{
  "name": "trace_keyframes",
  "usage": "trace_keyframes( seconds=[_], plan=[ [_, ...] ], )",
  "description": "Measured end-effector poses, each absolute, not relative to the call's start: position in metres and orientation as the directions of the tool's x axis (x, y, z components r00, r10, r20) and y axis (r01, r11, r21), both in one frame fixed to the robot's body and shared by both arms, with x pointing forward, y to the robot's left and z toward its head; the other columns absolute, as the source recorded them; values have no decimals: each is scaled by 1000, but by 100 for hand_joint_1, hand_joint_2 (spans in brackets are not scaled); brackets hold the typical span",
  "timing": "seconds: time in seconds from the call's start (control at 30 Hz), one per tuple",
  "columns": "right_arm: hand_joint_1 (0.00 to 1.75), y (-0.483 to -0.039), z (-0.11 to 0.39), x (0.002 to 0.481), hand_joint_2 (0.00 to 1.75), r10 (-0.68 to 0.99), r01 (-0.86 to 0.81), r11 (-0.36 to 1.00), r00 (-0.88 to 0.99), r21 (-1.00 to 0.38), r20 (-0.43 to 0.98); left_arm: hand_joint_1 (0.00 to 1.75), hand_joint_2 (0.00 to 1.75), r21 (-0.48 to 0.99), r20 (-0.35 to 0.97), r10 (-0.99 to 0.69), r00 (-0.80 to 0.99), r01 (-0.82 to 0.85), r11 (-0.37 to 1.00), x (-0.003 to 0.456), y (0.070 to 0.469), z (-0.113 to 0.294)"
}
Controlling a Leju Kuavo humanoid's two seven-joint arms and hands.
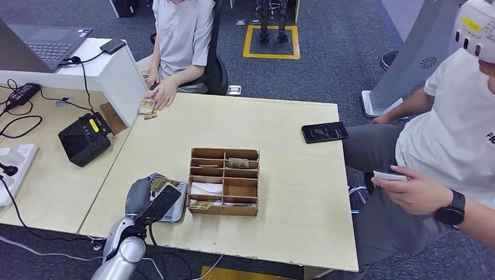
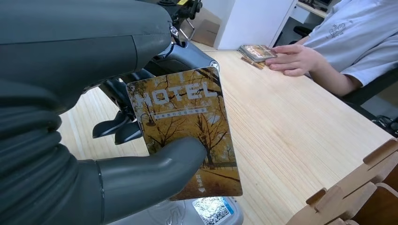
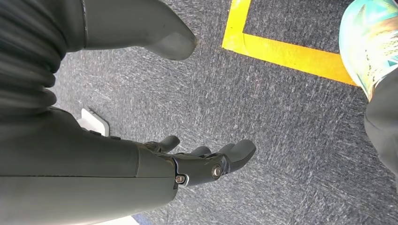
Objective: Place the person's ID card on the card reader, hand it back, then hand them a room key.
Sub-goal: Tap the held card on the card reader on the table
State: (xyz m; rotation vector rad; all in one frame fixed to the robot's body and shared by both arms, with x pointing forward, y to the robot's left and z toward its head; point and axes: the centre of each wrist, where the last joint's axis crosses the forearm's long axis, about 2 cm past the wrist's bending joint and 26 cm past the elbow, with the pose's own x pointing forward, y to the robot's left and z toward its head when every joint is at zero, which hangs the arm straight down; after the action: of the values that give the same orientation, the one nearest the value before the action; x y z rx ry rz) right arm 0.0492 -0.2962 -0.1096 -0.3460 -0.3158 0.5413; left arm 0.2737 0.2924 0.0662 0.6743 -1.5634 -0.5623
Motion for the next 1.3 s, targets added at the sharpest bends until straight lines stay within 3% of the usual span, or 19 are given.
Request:
trace_keyframes(
  seconds=[1.3],
  plan=[
    [0,-294,-109,51,175,572,-464,790,792,-401,211,175,175,809,586,-810,-21,-36,587,285,271,49]
  ],
)
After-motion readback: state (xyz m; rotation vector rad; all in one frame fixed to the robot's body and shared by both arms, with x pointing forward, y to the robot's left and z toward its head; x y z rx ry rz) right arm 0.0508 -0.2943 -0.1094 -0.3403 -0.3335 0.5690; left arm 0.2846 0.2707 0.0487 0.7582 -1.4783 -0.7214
